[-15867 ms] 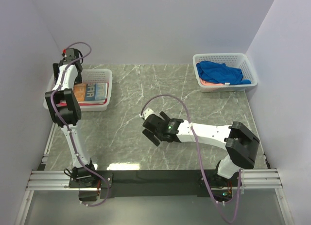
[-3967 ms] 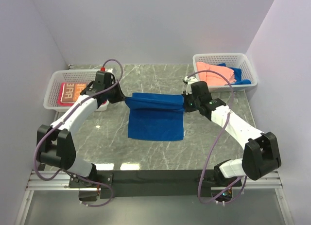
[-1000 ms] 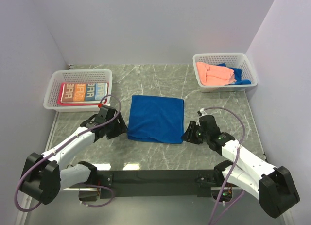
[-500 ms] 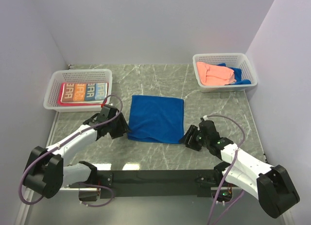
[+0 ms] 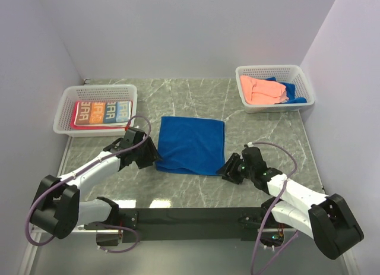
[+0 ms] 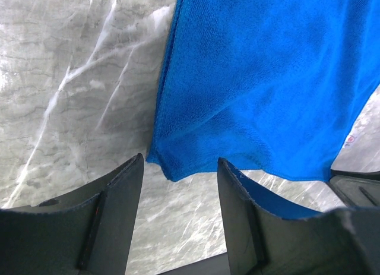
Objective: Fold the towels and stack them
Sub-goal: Fold the towel
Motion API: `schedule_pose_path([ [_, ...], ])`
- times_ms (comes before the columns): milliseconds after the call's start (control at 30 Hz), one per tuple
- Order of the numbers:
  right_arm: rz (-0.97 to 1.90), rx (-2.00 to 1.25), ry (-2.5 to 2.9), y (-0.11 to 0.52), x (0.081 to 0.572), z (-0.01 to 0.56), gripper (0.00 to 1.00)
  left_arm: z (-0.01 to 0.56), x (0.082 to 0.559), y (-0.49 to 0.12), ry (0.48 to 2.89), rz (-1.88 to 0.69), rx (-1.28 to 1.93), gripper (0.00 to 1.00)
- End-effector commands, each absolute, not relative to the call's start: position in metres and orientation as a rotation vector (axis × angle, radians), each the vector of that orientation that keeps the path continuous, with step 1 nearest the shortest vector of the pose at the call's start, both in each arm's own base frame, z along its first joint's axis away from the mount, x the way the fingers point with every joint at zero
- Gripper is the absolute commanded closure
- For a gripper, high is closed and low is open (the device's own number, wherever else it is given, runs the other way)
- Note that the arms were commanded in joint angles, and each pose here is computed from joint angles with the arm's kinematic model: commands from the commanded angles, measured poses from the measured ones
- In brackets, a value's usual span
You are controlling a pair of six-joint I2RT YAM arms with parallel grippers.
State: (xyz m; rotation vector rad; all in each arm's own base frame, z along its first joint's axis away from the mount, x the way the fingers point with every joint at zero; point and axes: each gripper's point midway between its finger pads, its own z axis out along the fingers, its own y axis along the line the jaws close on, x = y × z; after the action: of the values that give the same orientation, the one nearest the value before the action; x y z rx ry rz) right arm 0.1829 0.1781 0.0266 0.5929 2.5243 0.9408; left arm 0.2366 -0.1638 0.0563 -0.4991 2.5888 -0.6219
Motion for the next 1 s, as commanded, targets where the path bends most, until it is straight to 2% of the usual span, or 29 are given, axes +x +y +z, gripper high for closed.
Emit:
schedule_pose_path([
  [0,0.995,0.598,2.492,0.183,0.187,0.030,0.50,0.057,0.241,-0.172,2.576,-0.667,-0.507,0.42],
  [300,1.014,0.620,2.494,0.187,0.190,0.026,0.53,0.055,0.241,-0.172,2.575,-0.660,-0.515,0.42],
  [433,1.007,0.622,2.485,0.187,0.191,0.027,0.62,0.055,0.241,-0.172,2.574,-0.662,-0.526,0.42],
  [500,1.003,0.626,2.486,0.186,0.191,0.026,0.71,0.053,0.240,-0.172,2.578,-0.658,-0.527,0.42],
  [533,1.004,0.622,2.483,0.186,0.191,0.027,0.78,0.054,0.240,-0.173,2.578,-0.663,-0.528,0.42],
  [600,1.000,0.626,2.483,0.185,0.190,0.027,0.85,0.053,0.240,-0.173,2.579,-0.662,-0.533,0.43],
  [633,1.003,0.624,2.479,0.185,0.191,0.028,0.93,0.053,0.240,-0.173,2.577,-0.664,-0.537,0.43],
  [700,1.001,0.623,2.476,0.185,0.191,0.029,0.99,0.052,0.239,-0.173,2.577,-0.661,-0.541,0.43],
  [967,0.999,0.611,2.475,0.184,0.191,0.028,1.00,0.045,0.238,-0.174,2.589,-0.659,-0.568,0.46],
])
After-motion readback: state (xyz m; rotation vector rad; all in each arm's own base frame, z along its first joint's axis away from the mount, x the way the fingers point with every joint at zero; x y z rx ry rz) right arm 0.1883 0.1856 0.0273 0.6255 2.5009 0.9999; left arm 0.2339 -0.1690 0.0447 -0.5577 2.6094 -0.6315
